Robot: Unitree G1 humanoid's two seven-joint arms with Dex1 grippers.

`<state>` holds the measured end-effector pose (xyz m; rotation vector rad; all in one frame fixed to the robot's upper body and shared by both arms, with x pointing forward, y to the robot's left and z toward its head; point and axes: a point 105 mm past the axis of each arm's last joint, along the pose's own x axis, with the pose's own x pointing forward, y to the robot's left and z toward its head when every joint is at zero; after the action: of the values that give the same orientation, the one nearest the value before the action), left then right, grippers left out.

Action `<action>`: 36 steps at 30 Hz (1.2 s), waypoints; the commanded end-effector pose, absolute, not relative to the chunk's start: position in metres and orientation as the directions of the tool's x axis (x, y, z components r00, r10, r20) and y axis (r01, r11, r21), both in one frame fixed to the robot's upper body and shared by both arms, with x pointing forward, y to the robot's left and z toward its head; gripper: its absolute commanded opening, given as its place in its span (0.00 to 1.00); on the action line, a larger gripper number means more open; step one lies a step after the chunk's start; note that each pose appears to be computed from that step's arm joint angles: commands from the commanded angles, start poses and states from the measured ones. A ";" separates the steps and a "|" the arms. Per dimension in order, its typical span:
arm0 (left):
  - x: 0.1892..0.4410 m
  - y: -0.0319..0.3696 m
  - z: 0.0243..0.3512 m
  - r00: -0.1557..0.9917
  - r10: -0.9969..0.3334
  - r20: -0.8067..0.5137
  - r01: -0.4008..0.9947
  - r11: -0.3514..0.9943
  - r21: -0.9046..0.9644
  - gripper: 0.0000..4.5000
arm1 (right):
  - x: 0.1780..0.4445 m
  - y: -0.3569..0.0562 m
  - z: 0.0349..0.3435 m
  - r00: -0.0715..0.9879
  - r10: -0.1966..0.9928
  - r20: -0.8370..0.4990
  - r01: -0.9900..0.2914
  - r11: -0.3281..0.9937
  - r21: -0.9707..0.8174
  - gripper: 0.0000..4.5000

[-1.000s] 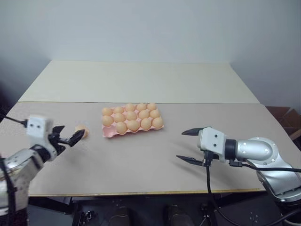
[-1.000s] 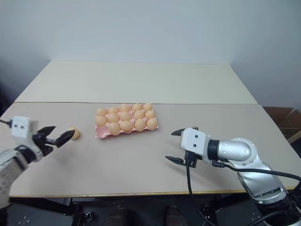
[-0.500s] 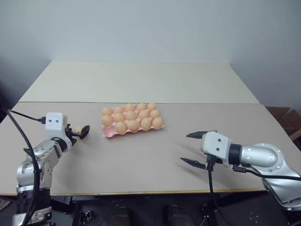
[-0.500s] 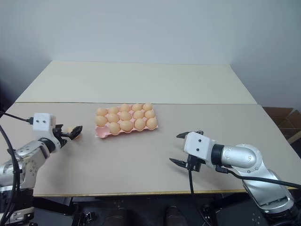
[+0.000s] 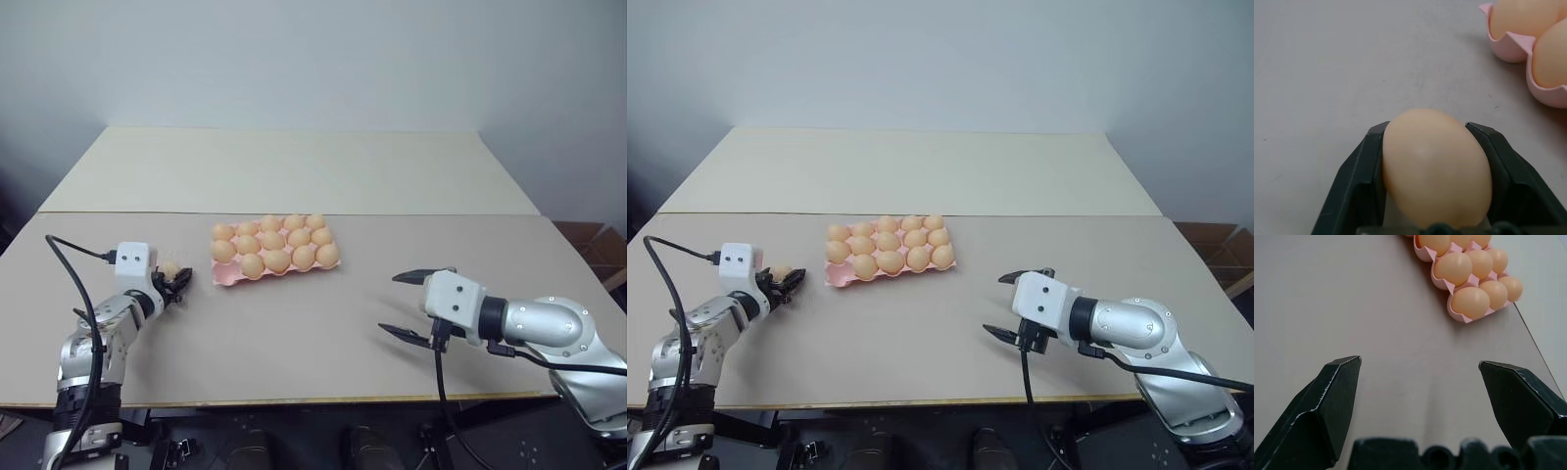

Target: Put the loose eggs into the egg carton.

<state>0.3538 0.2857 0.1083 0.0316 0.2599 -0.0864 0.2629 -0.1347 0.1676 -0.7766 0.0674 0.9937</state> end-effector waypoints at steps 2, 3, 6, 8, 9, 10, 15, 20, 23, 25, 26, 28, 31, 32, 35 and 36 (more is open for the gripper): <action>0.353 0.276 0.139 0.980 -0.130 -0.152 0.141 0.988 0.068 0.46 | 0.262 -0.132 0.176 0.576 0.731 -0.366 -0.754 0.302 -0.584 1.00; 0.354 0.273 0.151 0.984 -0.143 -0.109 0.151 0.987 0.063 0.46 | 0.262 -0.132 0.176 0.575 0.732 -0.365 -0.754 0.301 -0.584 1.00; 0.355 0.259 0.179 0.977 -0.212 -0.002 0.211 0.971 0.110 0.46 | 0.263 -0.131 0.176 0.578 0.731 -0.363 -0.750 0.300 -0.590 1.00; 0.354 0.248 0.189 0.963 -0.269 0.035 0.263 0.957 0.121 0.46 | 0.263 -0.131 0.175 0.582 0.730 -0.360 -0.747 0.304 -0.591 1.00; 0.353 0.242 0.192 0.952 -0.302 0.053 0.295 0.949 0.110 0.46 | 0.263 -0.131 0.175 0.583 0.729 -0.358 -0.746 0.306 -0.591 1.00; 0.351 0.233 0.195 0.933 -0.354 0.063 0.348 0.933 0.087 0.46 | 0.263 -0.131 0.175 0.588 0.728 -0.354 -0.743 0.313 -0.591 1.00; 0.344 0.205 0.184 0.848 -0.531 -0.002 0.529 0.845 0.079 0.46 | 0.261 -0.131 0.172 0.612 0.715 -0.337 -0.734 0.354 -0.580 1.00; 0.343 0.197 0.177 0.799 -0.599 -0.054 0.601 0.797 0.064 0.46 | 0.256 -0.131 0.171 0.630 0.704 -0.327 -0.725 0.382 -0.573 1.00; 0.342 0.195 0.174 0.778 -0.624 -0.077 0.628 0.773 0.087 0.46 | 0.253 -0.130 0.170 0.630 0.705 -0.325 -0.731 0.398 -0.554 1.00; 0.343 0.197 0.173 0.781 -0.620 -0.077 0.624 0.774 0.103 0.46 | 0.253 -0.130 0.171 0.637 0.701 -0.320 -0.729 0.414 -0.545 1.00; 0.345 0.198 0.173 0.789 -0.610 -0.072 0.614 0.782 0.103 0.54 | 0.252 -0.130 0.171 0.640 0.699 -0.319 -0.727 0.418 -0.544 1.00; 0.348 0.199 0.174 0.797 -0.600 -0.062 0.603 0.791 0.103 0.66 | 0.252 -0.129 0.170 0.640 0.698 -0.320 -0.728 0.419 -0.543 1.00; 0.352 0.201 0.169 0.810 -0.582 -0.074 0.586 0.800 0.129 0.86 | 0.251 -0.128 0.169 0.639 0.698 -0.324 -0.730 0.417 -0.541 1.00; 0.354 0.201 0.168 0.818 -0.571 -0.072 0.575 0.806 0.140 0.93 | 0.251 -0.128 0.169 0.638 0.698 -0.325 -0.731 0.416 -0.542 1.00; 0.359 0.209 0.170 0.848 -0.528 -0.051 0.529 0.834 0.159 1.00 | 0.252 -0.128 0.169 0.638 0.697 -0.328 -0.731 0.413 -0.544 1.00; 0.358 0.211 0.171 0.847 -0.529 -0.047 0.529 0.833 0.162 1.00 | 0.252 -0.128 0.169 0.637 0.697 -0.329 -0.731 0.412 -0.544 1.00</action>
<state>0.3572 0.2076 0.1550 0.1417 0.0621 -0.5708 0.2528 -0.1280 0.1599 -0.6882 0.0875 0.9146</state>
